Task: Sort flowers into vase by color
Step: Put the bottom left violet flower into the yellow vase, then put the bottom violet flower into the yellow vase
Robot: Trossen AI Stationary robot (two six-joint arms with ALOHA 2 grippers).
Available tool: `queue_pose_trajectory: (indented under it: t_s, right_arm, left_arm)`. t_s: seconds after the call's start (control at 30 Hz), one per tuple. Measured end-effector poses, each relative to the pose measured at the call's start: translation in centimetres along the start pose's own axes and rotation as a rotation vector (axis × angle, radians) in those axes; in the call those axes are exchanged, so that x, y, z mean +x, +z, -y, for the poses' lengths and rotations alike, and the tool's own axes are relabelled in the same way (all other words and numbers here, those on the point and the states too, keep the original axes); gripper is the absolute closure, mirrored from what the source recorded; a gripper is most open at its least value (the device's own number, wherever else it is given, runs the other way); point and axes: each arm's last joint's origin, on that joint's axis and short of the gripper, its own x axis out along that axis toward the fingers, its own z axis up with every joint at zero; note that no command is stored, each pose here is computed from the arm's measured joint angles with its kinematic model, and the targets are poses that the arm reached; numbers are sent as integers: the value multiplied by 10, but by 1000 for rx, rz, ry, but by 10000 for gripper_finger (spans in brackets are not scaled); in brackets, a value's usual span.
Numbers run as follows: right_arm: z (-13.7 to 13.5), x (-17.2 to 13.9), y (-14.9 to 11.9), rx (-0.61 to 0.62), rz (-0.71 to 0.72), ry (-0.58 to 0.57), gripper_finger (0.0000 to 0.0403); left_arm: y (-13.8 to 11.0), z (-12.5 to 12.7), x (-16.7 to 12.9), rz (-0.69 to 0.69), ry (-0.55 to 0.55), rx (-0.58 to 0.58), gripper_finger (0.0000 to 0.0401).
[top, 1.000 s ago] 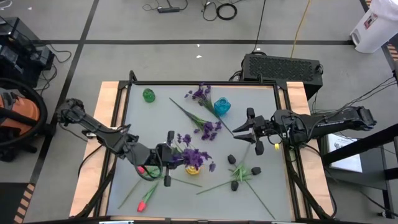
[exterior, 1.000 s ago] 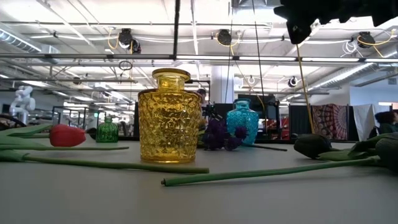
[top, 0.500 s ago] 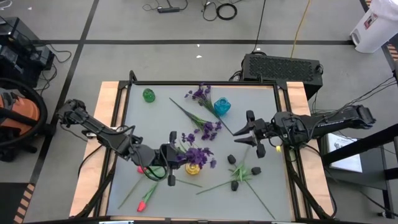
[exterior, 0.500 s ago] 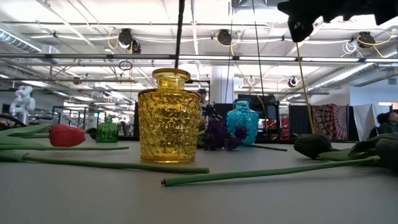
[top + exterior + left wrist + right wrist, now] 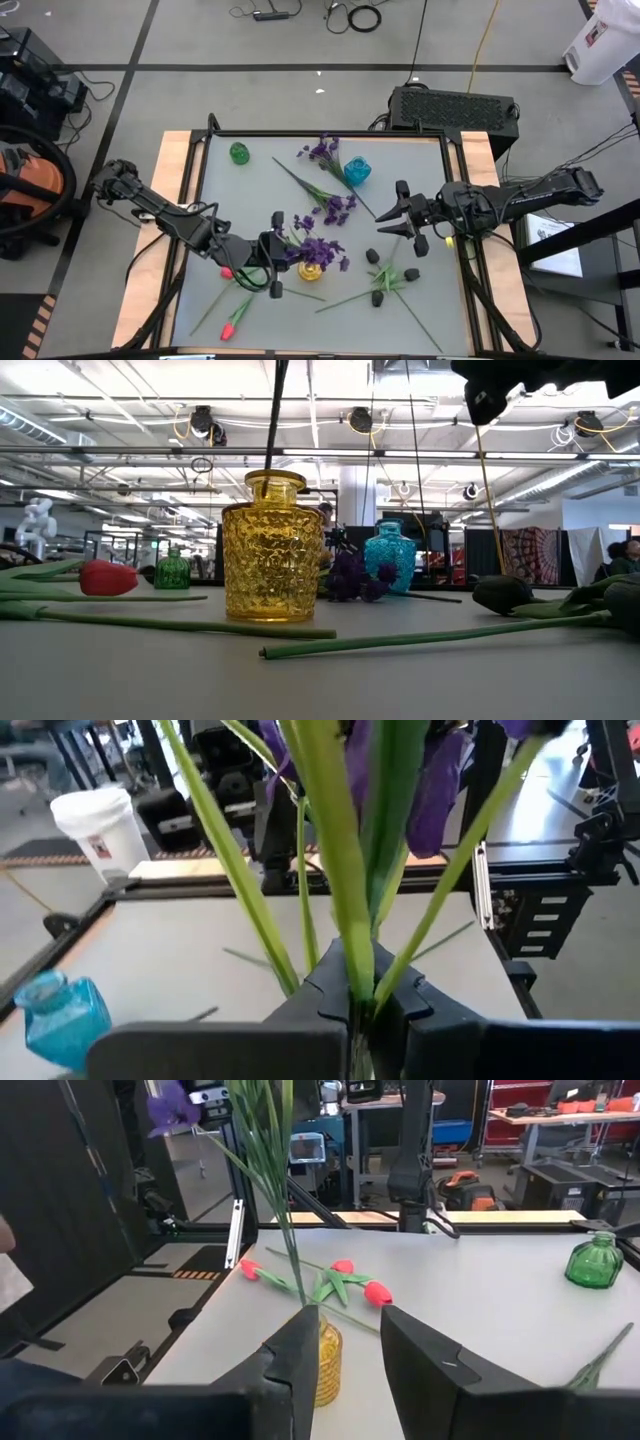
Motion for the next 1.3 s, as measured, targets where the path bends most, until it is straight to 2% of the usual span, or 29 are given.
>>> queue_pose_trajectory:
  t_s: [0.3, 0.47, 0.63, 1.03, 1.3]
  right_arm:
    - [0, 0, 0, 0, -3, -1, 300]
    - [0, 0, 0, 0, -3, -1, 300]
    - [0, 0, 0, 0, -3, -1, 300]
    - [0, 0, 0, 0, -3, -1, 300]
    - [0, 0, 0, 0, -5, -1, 300]
  left_arm:
    - [-5, -6, 2, -52, 44, -65, 338]
    - [-7, -8, 3, -70, 54, -76, 289]
    - [-15, -9, 2, -144, 69, -96, 248]
    - [-35, -10, -4, -342, 67, -161, 241]
    - [-47, -13, -9, -485, 53, -102, 241]
